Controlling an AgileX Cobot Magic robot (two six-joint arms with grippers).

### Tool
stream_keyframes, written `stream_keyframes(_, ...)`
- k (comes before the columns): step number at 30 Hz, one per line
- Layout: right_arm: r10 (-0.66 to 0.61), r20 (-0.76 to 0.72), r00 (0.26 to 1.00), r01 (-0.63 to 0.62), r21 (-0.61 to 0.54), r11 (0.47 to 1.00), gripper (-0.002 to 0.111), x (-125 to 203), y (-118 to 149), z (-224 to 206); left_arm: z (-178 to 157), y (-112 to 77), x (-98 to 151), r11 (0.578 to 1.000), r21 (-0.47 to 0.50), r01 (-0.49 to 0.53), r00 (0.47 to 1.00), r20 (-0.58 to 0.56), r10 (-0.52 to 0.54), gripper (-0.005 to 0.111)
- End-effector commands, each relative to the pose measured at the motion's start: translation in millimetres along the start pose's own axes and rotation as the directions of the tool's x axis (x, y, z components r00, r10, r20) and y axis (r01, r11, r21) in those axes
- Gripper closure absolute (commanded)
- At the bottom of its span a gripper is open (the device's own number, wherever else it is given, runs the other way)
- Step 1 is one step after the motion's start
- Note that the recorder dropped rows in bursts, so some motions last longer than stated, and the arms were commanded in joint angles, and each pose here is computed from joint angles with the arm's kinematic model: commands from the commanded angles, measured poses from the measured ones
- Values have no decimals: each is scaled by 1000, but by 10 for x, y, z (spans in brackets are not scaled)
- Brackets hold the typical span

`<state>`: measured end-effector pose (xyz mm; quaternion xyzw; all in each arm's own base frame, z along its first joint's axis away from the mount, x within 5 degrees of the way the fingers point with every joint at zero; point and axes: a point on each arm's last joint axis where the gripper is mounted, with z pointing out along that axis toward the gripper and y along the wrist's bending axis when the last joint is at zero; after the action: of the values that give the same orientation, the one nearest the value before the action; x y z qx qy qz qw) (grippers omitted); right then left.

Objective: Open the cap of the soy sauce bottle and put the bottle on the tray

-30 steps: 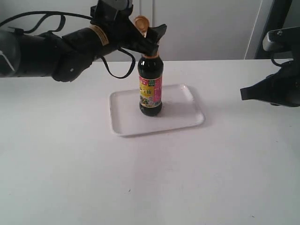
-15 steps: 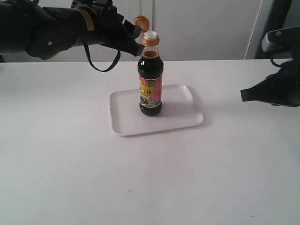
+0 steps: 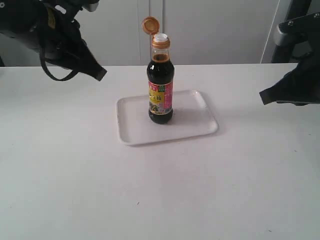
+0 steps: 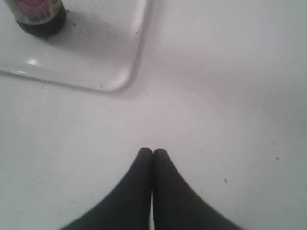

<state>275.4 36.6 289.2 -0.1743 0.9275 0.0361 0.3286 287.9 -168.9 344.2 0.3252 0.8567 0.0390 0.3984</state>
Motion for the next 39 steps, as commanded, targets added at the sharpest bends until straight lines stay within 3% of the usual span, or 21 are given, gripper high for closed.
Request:
stream_keyframes(1,-5,-76,997,11,72,997,108,-10,-14,-88,-144,176,148,998,-51,30,991,-127,-36,107)
stream_keyframes(3,1,-130,991,11,91,996,108,30,-31,-103,-178,369,299,991,-85,104,967,-225,-121,107)
stream_keyframes(8,7,-210,978,14,100,995,108,103,-39,-116,-274,631,573,965,-134,225,883,-391,-260,107)
stream_keyframes(13,44,-306,951,-14,99,995,108,208,-95,-148,-438,712,759,958,-92,271,836,-470,-281,107)
stream_keyframes(18,108,-296,949,-82,99,992,108,246,-156,-220,-608,673,876,945,-74,319,849,-421,-319,107)
stream_keyframes(25,147,-141,979,-140,61,988,108,169,-67,-483,-738,529,1077,938,-46,344,875,-348,-338,107)
stream_keyframes(33,111,110,988,-121,91,988,108,181,23,-968,-934,420,1262,943,-38,331,917,-224,-331,107)
stream_keyframes(39,73,388,919,-136,137,981,108,381,97,-1128,-947,289,1495,922,-46,385,921,-48,-387,107)
